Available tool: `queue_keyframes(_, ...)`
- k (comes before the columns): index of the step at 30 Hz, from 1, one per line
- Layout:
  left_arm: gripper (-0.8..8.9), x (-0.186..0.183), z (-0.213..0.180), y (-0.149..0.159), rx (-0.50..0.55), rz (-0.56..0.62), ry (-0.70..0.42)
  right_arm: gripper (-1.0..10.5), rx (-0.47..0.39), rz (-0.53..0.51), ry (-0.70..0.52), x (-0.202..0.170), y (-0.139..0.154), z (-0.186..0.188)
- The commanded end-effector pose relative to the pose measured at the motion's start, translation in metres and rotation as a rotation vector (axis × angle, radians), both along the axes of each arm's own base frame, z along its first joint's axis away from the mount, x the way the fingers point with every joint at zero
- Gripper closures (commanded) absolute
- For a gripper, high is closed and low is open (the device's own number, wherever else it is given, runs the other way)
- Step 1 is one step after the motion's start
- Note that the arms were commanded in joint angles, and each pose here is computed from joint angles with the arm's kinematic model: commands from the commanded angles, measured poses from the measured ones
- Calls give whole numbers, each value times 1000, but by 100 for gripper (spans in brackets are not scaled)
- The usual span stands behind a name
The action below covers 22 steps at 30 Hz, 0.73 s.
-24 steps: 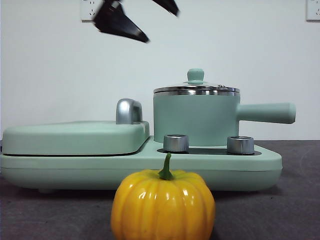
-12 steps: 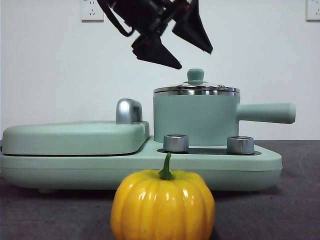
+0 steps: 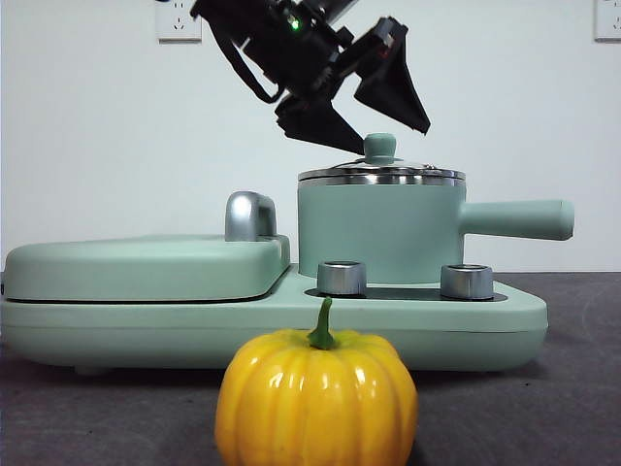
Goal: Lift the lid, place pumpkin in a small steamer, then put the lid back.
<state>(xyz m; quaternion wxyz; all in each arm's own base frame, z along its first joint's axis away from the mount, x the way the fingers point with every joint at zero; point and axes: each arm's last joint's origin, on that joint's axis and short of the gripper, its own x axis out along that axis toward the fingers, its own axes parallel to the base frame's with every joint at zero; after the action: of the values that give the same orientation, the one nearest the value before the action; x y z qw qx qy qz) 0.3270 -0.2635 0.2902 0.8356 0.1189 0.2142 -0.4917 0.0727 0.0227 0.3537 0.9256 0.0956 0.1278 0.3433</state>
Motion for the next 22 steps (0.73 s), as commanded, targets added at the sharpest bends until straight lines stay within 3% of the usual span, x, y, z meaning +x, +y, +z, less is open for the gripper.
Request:
queue_keyframes(1,398,5,1,-7,-5,10,-28,508,10,0,-6,0,0,4)
queue_keyframes(7,504,5,-2,-7,7,18,-19,508,10,0,-6,0,0,4)
queue_keyframes(16,517,5,-7,-7,36,15,6,508,13,-1,-3,0,0,4)
queue_keyframes(22,619,5,-7,-7,36,15,6,508,27,-4,9,0,0,4)
